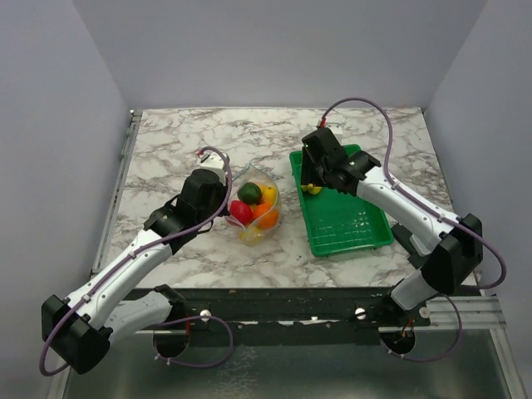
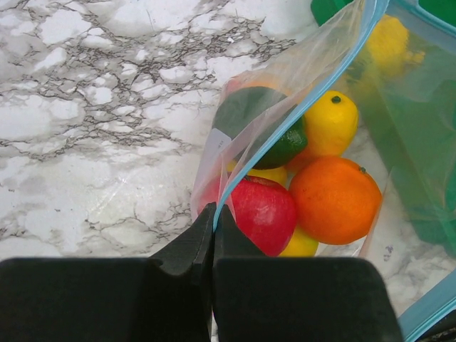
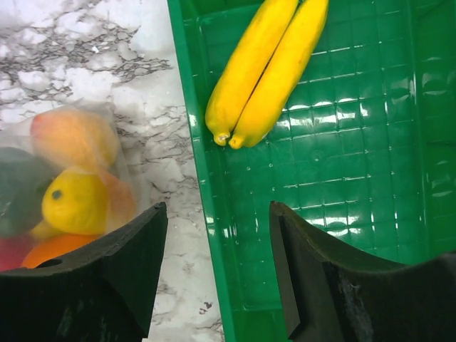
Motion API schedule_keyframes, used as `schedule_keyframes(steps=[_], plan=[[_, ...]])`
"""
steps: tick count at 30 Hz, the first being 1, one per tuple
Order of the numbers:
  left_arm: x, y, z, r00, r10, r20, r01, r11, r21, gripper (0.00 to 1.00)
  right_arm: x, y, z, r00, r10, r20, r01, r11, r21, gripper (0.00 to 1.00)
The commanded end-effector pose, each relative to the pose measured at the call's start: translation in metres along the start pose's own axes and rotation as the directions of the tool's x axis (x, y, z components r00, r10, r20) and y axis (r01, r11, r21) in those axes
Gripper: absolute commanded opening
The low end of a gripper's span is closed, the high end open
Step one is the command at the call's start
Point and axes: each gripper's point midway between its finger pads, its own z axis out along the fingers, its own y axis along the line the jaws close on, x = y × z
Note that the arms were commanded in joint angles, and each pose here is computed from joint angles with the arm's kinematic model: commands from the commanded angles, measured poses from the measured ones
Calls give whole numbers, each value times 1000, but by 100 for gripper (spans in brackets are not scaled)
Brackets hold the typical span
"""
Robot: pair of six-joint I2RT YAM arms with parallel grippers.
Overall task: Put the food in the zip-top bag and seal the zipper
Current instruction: Pick up the fake fruit from the bin.
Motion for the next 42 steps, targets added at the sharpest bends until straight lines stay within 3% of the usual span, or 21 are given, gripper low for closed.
schedule_keyframes(steps=[1, 15, 26, 37, 42], plan=[[-1, -4, -1, 999, 1, 32, -2, 999, 38, 0, 10, 8, 26, 998, 25, -52, -26, 1000, -15, 65], [-3, -1, -5, 998, 1, 69, -3, 999, 34, 0, 35, 0, 84, 983, 84, -164, -76, 996, 57, 66], [0, 1, -1, 998, 17, 54, -19, 999, 26, 0, 38, -4, 107, 971, 135, -196, -124, 990, 65, 60], [1, 1, 3, 999, 25, 41, -26, 999, 23, 0, 45, -2, 119, 963, 144, -227, -136, 989, 52, 48], [2, 2, 5, 999, 27, 36, -27, 999, 23, 0, 52, -2, 120, 959, 140, -246, -133, 990, 47, 34]])
